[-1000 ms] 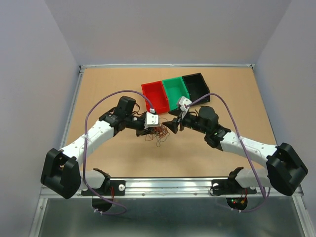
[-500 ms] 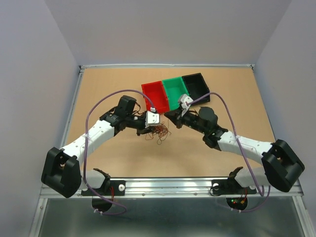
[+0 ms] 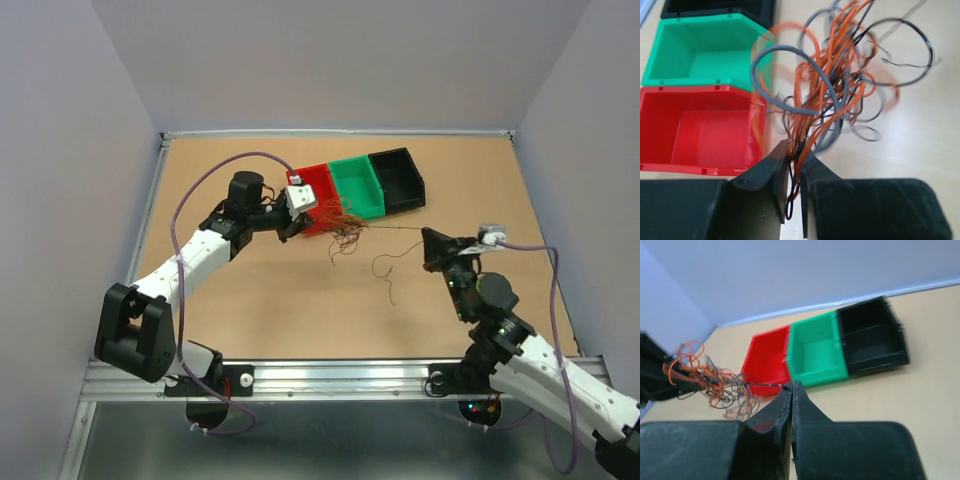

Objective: Untangle the cables

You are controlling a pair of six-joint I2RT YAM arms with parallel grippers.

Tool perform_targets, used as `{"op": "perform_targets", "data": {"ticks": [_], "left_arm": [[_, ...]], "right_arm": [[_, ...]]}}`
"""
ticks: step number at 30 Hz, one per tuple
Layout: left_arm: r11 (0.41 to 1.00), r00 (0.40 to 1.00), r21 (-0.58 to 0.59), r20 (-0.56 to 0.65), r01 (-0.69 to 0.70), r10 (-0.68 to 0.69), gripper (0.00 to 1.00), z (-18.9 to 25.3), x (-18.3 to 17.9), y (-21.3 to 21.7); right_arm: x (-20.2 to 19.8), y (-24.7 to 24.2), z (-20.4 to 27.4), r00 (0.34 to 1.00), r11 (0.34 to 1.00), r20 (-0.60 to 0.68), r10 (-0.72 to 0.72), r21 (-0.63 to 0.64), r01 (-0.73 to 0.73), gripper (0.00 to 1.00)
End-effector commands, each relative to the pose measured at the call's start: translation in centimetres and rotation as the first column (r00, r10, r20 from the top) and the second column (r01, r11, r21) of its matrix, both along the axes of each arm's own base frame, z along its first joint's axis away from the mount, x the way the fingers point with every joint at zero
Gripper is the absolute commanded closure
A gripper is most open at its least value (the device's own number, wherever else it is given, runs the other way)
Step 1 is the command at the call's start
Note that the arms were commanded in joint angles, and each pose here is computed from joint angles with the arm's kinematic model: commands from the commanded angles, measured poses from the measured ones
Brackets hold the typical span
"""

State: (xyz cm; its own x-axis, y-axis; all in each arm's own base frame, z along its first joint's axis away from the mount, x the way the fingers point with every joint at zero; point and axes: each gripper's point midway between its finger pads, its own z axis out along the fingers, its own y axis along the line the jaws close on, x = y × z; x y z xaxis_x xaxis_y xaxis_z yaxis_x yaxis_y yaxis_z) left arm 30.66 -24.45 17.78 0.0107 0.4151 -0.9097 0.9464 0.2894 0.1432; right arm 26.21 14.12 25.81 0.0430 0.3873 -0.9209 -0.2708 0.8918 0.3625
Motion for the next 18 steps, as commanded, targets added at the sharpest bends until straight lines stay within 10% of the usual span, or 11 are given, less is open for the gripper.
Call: {"op": "perform_targets", "data": {"ticks": [1,8,18], "left_arm": [[0.977,0.976,0.001,-0.044,-0.213,0.212,1.00,0.5,4.3,3.5],[0.931,0.928,-0.038,-0.107,-0.362,0.356,1.00,0.7,7.5,6.4],[0.972,0.972,-0.073,-0.077,-0.225,0.220,0.95,1.5,5.2,5.4]], "right_arm": [[-1.9,-9.3,2.0,0.931,0.903,-0.018,-0.365,0.236,0.359,1.00],[-4.4,-11.1,2.1,0.941,0.901,0.003,-0.339,0.287,0.324,1.00],[-0.7,0.5,2.0,0.992,0.999,-0.116,0.053,-0.006,-0.054,1.00]]}}
